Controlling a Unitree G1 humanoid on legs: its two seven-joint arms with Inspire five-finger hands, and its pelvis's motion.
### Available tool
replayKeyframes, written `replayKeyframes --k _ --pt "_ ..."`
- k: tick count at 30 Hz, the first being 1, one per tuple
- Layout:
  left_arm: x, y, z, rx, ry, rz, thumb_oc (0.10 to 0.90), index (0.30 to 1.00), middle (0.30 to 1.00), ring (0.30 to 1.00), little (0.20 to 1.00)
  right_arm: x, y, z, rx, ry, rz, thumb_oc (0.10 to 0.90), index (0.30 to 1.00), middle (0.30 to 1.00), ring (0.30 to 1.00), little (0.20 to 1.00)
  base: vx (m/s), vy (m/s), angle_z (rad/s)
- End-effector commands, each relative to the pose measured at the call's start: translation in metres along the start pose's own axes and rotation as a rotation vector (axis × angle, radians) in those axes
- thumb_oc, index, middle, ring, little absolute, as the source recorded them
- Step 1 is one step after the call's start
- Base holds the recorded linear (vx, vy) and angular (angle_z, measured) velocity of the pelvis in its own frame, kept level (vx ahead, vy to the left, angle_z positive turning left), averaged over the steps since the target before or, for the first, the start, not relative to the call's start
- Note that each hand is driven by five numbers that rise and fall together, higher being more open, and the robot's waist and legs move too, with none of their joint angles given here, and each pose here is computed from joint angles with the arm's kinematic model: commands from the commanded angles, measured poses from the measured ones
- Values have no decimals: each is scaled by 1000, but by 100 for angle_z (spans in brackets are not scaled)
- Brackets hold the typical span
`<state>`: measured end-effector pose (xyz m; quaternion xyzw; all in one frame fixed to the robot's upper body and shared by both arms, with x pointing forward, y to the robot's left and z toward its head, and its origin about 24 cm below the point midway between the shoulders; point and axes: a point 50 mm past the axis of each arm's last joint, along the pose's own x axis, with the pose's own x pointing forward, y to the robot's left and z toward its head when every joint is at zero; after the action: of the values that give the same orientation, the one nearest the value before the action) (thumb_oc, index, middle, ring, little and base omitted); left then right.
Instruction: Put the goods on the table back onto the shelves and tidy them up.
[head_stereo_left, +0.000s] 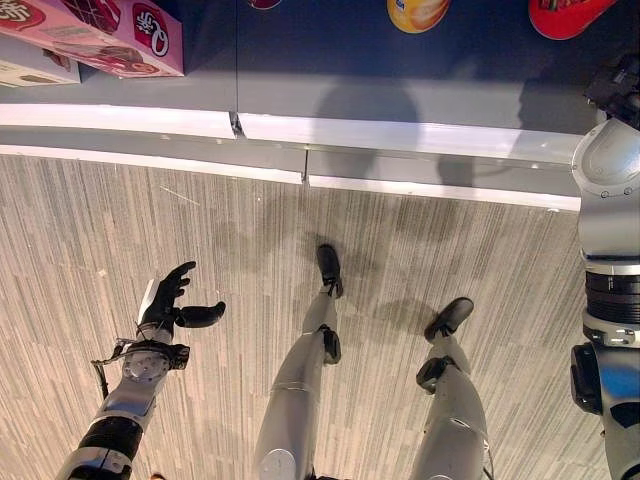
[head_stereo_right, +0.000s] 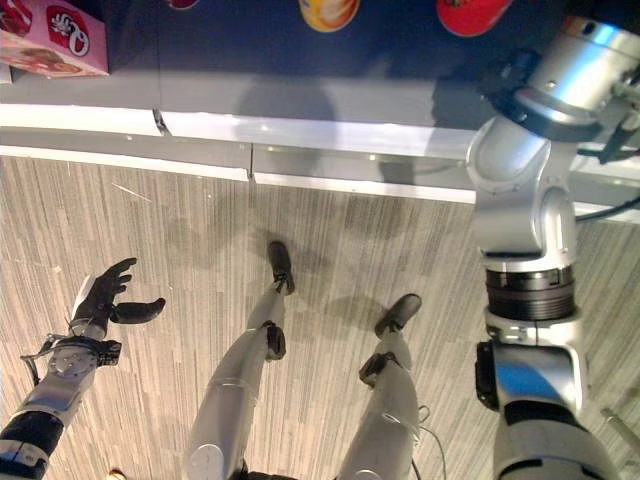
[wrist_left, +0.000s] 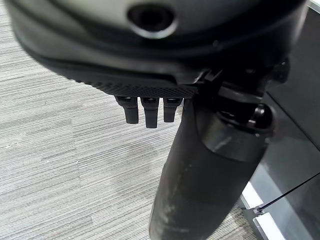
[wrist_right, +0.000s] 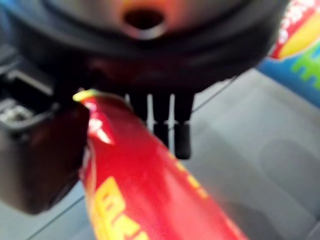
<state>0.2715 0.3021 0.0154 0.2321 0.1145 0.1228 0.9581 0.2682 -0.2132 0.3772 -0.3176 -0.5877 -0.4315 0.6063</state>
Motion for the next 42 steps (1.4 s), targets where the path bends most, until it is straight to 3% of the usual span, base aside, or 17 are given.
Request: replayKeyframes --k 1,22,23,24,42 --pt "-7 16 -14 29 35 92 800 900 900 900 900 21 -18 20 32 -137 -110 400 300 300 300 300 0 0 0" --pt "-5 19 -12 30 32 98 800 900 900 900 900 12 -17 20 58 -132 -79 400 300 300 300 300 -2 0 -1" --pt "-6 19 -12 32 32 100 800 900 900 900 900 12 -16 21 64 -129 -78 584 575 575 575 575 0 0 0" --pt "-6 19 -13 32 33 100 800 900 900 900 900 12 -15 21 66 -129 -77 800 900 900 900 900 0 0 0" --pt "-7 16 -15 31 41 95 800 900 900 900 900 10 -19 22 78 -129 -94 800 900 900 900 900 0 0 0"
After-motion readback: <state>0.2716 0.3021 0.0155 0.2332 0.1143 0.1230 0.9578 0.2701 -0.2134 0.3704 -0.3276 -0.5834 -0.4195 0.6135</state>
